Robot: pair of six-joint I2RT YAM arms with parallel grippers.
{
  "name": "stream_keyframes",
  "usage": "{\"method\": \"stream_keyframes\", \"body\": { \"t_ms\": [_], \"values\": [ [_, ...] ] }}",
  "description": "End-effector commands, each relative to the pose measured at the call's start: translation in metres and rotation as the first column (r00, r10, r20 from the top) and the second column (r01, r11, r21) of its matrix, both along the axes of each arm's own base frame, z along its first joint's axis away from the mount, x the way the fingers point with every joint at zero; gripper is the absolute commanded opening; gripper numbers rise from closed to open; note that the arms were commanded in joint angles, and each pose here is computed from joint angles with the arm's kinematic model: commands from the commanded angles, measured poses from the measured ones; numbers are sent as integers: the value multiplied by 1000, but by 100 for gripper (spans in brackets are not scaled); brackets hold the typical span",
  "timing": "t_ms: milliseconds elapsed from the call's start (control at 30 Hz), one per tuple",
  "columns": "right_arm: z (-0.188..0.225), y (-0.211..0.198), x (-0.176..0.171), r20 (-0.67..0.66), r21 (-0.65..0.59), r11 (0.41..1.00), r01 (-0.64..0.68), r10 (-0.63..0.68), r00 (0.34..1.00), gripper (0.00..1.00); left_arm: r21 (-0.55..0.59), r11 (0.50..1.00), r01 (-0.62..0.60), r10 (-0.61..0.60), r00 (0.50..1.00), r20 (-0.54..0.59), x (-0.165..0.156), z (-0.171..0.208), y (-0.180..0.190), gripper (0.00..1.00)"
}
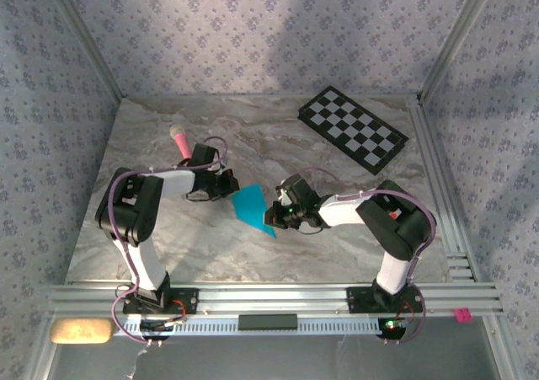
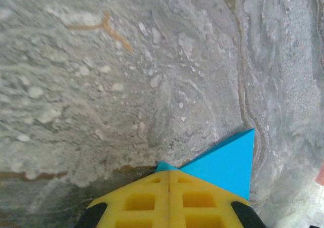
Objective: Fold a paper plane with a square sheet of paper (pick it up from the middle)
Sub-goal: Fourth fold the wing at the center of the table.
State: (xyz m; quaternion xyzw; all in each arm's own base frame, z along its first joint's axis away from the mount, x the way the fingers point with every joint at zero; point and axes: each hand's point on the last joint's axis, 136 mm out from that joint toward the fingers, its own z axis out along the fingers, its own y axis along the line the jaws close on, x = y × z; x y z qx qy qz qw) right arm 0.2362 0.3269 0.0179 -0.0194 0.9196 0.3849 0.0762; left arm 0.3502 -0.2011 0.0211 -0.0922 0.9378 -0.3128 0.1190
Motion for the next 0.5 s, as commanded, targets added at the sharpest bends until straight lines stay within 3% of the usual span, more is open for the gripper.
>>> {"method": "stream_keyframes", "body": {
  "t_ms": [0, 300, 467],
  "values": [
    [-63, -52, -46, -186, -246, 969, -19, -28, 982, 0, 73, 997, -33, 31, 999, 25, 16, -3, 17, 0],
    [-61, -52, -43, -181, -242, 970, -15, -31, 983, 0, 43, 999, -14, 11, 998, 67, 21, 25, 11, 0],
    [-61, -51, -42, -182, -244, 970, -15, -30, 983, 0, -7, 1000, 21, -20, 994, 108, 5, 52, -4, 0]
  ]
}}
